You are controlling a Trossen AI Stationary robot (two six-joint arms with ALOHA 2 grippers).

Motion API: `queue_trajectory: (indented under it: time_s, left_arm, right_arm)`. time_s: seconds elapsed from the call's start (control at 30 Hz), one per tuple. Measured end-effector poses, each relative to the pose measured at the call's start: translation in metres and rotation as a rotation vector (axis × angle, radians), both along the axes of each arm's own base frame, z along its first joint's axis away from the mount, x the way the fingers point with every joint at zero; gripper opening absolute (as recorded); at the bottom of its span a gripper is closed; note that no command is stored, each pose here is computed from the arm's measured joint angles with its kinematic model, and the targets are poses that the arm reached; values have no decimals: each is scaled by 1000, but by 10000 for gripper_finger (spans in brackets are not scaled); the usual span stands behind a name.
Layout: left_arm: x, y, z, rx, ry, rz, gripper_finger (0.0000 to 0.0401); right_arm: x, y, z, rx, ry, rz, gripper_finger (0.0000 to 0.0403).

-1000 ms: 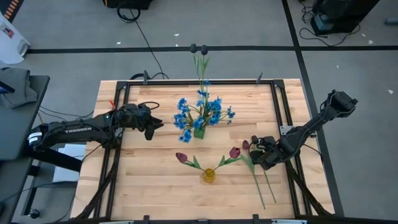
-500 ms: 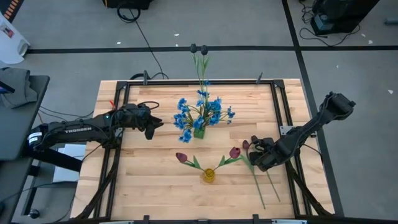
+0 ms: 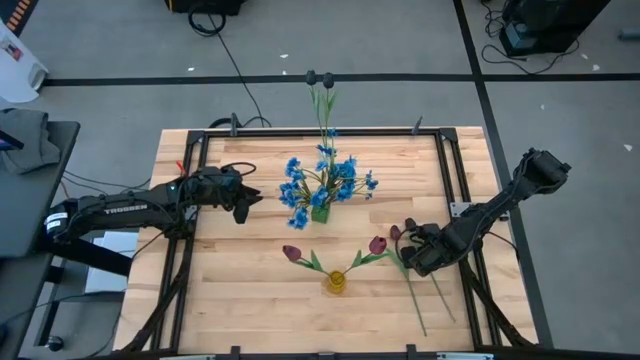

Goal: Sort flowers into vase by color
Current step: Put the black tulip into the transparent vase

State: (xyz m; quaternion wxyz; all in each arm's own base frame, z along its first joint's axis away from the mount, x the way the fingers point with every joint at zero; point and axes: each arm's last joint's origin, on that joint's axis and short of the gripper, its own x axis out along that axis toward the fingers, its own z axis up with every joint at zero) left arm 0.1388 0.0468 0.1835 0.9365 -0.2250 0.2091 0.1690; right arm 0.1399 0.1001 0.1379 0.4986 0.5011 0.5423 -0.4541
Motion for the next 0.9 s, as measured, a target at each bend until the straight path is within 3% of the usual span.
queue_trajectory:
  time_s: [0.13,0.4,0.9]
  left_arm:
    - [0,0,0,5,2,10,127]
    - [0,1,0,15,5,30,127]
    - [0,1,0,15,5,31,127]
  right_arm:
    - [3,3,3,20,-17,25,12]
    - [7,5,9,12,-44,29,13]
    - [5,-5,71,-211,-108,17,10]
